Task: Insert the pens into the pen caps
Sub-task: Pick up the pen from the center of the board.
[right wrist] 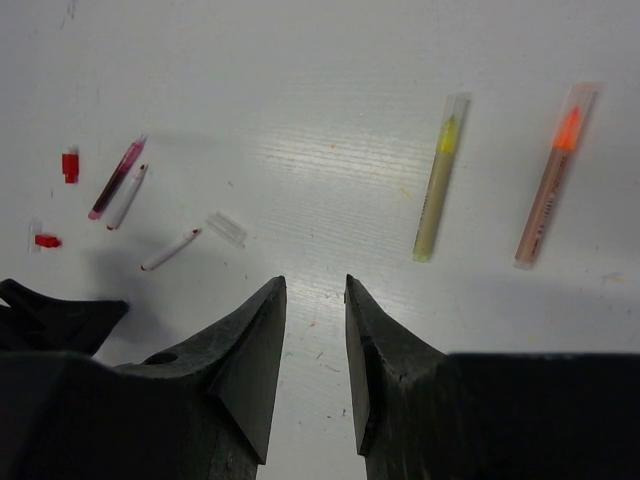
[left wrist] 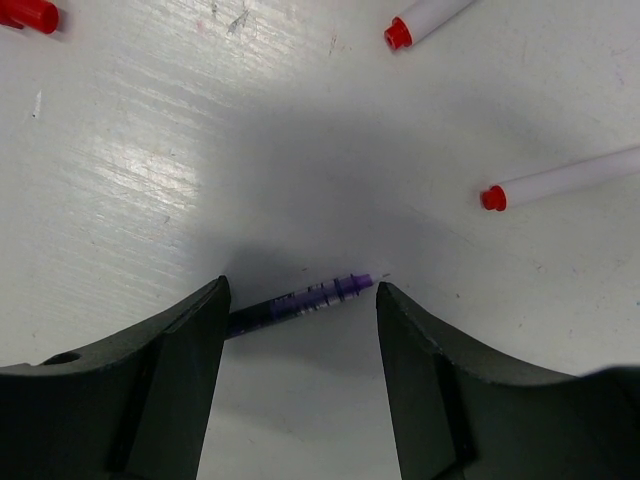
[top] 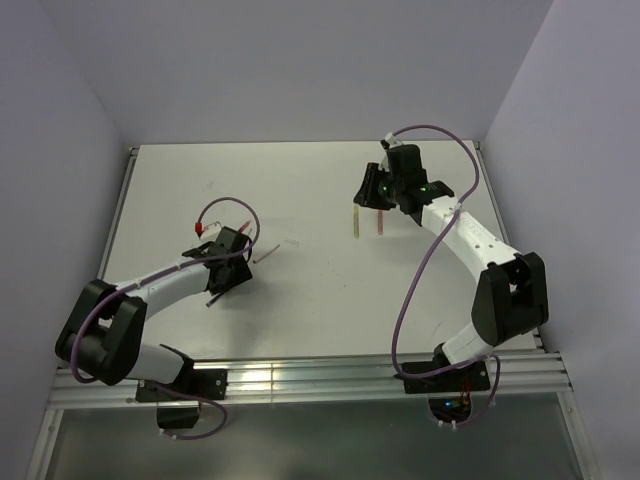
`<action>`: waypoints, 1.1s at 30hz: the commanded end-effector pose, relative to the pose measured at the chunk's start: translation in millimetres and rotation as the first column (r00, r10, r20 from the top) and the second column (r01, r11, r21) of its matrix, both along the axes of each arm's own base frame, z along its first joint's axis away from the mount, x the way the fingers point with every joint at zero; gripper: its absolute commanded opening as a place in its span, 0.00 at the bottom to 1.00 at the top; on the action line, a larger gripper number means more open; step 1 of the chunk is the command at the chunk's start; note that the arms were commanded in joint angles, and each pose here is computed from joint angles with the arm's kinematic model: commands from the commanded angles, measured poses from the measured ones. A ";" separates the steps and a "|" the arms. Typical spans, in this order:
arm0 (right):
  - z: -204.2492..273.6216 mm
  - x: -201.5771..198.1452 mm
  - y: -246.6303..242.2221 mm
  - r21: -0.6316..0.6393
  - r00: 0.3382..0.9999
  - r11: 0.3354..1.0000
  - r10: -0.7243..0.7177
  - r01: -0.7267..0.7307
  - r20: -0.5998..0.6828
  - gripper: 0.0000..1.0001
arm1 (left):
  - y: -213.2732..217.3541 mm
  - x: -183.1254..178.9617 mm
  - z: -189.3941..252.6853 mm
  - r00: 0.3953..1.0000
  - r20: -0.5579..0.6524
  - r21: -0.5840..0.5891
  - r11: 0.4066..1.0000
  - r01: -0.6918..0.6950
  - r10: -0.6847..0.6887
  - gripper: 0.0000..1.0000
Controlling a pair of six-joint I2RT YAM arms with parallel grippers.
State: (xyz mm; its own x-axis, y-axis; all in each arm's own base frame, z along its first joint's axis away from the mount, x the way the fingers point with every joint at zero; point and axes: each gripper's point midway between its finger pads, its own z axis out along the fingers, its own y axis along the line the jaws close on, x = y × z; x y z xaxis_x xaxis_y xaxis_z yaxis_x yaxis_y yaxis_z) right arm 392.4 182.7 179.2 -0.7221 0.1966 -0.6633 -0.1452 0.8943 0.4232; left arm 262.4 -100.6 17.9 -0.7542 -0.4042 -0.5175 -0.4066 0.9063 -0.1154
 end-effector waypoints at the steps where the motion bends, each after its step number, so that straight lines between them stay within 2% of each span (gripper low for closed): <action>1: 22.8 2.2 5.2 0.027 0.997 1.000 0.012 -0.014 0.074 0.38 | -6.1 0.6 -7.1 1.000 -0.025 -0.022 1.000 0.015 -0.016 0.65; 15: 21.3 2.9 5.6 0.024 0.997 1.000 0.015 -0.017 0.070 0.38 | -8.5 1.7 -12.9 0.998 -0.057 -0.013 1.000 0.028 -0.029 0.58; 33: 17.4 3.4 7.0 0.023 0.998 0.999 0.023 -0.025 0.060 0.37 | -18.5 4.7 -15.4 0.996 -0.079 -0.046 0.998 0.046 -0.049 0.38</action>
State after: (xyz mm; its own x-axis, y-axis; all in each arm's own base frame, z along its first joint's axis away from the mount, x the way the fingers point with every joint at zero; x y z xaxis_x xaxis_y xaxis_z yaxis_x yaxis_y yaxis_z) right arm 391.8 183.6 179.3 -0.7240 0.1951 -0.6616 -0.1491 0.8922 0.4263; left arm 277.7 -106.7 16.4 -0.7668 -0.3821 -0.5157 -0.3909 0.9153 -0.0969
